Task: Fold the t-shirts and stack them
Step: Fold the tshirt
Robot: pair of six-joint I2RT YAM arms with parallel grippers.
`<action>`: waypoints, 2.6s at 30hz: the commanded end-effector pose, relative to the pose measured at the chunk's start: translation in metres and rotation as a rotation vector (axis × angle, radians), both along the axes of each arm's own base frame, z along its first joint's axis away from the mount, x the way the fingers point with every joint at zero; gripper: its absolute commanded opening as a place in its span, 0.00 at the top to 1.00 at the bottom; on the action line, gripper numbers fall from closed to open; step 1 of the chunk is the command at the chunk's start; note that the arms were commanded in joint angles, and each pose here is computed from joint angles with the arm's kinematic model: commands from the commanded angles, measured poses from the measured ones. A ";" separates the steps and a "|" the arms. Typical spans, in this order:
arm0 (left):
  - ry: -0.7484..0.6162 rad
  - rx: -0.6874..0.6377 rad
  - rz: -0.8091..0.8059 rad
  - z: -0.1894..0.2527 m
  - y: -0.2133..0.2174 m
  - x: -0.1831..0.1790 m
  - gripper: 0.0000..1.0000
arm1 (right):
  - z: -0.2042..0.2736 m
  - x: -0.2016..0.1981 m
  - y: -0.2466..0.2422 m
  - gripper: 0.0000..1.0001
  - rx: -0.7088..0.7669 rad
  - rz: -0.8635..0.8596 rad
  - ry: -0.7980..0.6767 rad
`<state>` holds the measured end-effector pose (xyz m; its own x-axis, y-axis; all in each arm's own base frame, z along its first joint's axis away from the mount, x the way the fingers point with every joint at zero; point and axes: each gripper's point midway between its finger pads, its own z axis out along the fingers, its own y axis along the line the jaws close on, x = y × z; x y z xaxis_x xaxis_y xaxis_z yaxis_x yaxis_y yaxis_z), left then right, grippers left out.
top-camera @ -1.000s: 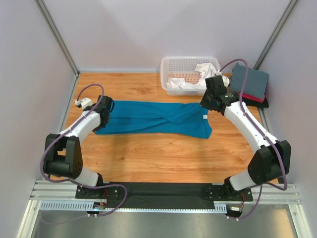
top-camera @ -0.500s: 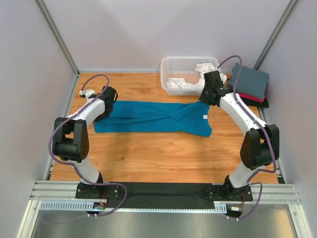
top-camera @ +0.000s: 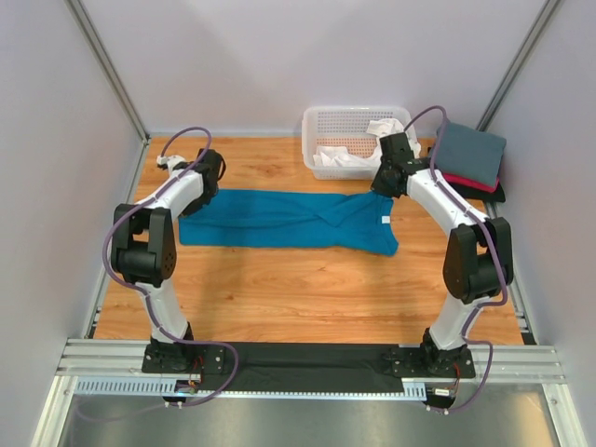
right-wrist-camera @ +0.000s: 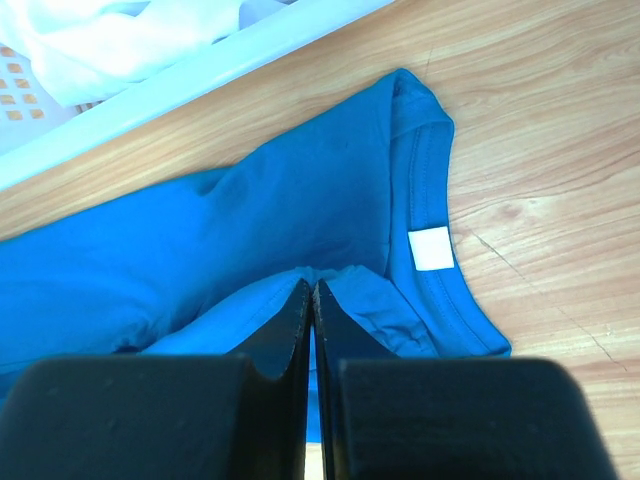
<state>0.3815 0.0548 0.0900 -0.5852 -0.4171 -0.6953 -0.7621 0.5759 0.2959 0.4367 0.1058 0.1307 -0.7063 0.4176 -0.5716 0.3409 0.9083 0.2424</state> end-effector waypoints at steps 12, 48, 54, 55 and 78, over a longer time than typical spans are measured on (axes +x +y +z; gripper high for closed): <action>0.077 0.033 -0.051 0.003 0.000 0.019 1.00 | 0.002 0.030 -0.003 1.00 0.019 -0.026 -0.044; 0.110 0.029 -0.082 0.001 -0.004 0.037 1.00 | -0.028 0.043 0.000 0.99 0.039 -0.030 -0.002; 0.102 0.034 -0.067 0.003 -0.003 0.034 1.00 | -0.016 0.052 0.004 0.99 0.056 -0.024 -0.039; 0.104 0.034 -0.067 0.003 -0.002 0.034 1.00 | -0.012 0.054 0.004 1.00 0.059 -0.024 -0.049; 0.098 0.034 -0.065 0.003 -0.002 0.033 1.00 | -0.028 0.069 0.009 1.00 0.055 -0.003 -0.024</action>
<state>0.4108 0.0504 0.0836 -0.6904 -0.3624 -0.6261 -0.6808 0.6183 0.3928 0.4871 0.1145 0.0881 -0.7230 0.4479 -0.5259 0.3580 0.8941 0.2692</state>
